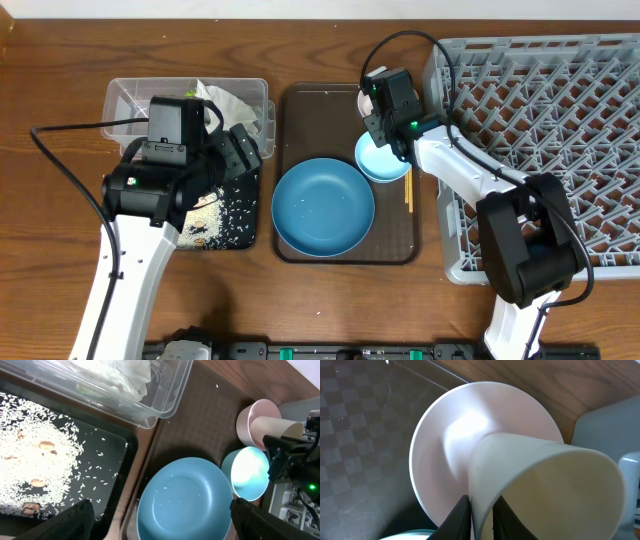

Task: Sort waste into correct bins and load items into the dishwasher rack
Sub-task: 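Close the right gripper on the cream cup rim and lift, then carry the cream cup right over the grey dishwasher rack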

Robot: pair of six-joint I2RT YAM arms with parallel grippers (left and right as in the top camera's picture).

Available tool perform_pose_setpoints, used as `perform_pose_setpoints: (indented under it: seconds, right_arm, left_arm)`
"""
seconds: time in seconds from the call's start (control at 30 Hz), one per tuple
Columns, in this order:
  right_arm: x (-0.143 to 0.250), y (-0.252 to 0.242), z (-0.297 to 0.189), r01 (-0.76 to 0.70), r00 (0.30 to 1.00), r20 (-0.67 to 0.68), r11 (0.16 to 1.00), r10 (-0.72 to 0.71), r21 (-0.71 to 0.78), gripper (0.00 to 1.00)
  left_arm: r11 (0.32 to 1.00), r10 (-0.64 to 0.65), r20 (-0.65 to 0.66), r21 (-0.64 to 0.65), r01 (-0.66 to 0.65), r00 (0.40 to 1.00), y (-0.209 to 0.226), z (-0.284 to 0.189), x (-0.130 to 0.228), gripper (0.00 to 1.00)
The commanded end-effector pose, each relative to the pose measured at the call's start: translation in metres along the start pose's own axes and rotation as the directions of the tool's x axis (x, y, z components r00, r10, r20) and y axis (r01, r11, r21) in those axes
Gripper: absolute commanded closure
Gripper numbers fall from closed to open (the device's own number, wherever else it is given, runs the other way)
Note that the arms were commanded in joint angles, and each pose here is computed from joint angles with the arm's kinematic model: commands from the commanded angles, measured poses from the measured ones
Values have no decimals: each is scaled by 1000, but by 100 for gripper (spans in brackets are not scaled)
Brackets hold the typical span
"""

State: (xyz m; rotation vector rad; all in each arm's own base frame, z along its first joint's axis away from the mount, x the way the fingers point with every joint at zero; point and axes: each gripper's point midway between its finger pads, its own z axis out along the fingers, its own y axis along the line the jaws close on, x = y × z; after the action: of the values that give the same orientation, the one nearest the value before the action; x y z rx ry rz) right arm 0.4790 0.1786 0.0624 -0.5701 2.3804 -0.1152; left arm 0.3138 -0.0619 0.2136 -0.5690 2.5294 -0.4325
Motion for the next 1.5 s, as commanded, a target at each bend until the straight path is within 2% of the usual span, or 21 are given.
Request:
perform_pose_setpoints:
  seconds: [0.0, 0.17, 0.6, 0.7, 0.9, 1.07, 1.3, 1.37, 1.47]
  right_arm:
    - [-3, -11, -6, -11, 1000, 11, 1000, 10, 27, 84]
    - [-12, -14, -15, -16, 999, 37, 999, 15, 30, 83]
    - [-12, -15, -19, -16, 999, 34, 999, 15, 29, 88]
    - [-12, -14, -19, -16, 999, 35, 999, 15, 29, 98]
    - [-18, -17, -27, -19, 999, 51, 999, 18, 31, 99]
    - [-37, -24, -55, -35, 993, 114, 999, 30, 37, 99]
    - [-61, -48, -125, -69, 976, 211, 996, 57, 50, 99]
    - [-63, -54, -141, -78, 971, 227, 997, 71, 22, 99]
    - [-61, -60, -157, -90, 964, 241, 991, 111, -96, 99]
  left_arm:
    - [1000, 5, 18, 2, -5, 1000, -2, -4, -7, 10]
    - [1000, 5, 18, 2, -5, 1000, -2, -4, -7, 10]
    - [1000, 5, 18, 2, -5, 1000, -2, -4, -7, 10]
    - [1000, 5, 18, 2, -5, 1000, -2, -4, -7, 10]
    - [1000, 5, 18, 2, -5, 1000, -2, -4, -7, 10]
    - [1000, 5, 18, 2, -5, 1000, -2, -4, -7, 10]
    - [1000, 5, 18, 2, -5, 1000, -2, -4, -7, 10]
    - [1000, 5, 18, 2, -5, 1000, -2, -4, -7, 10]
    - [1000, 5, 18, 2, -5, 1000, -2, -4, -7, 10]
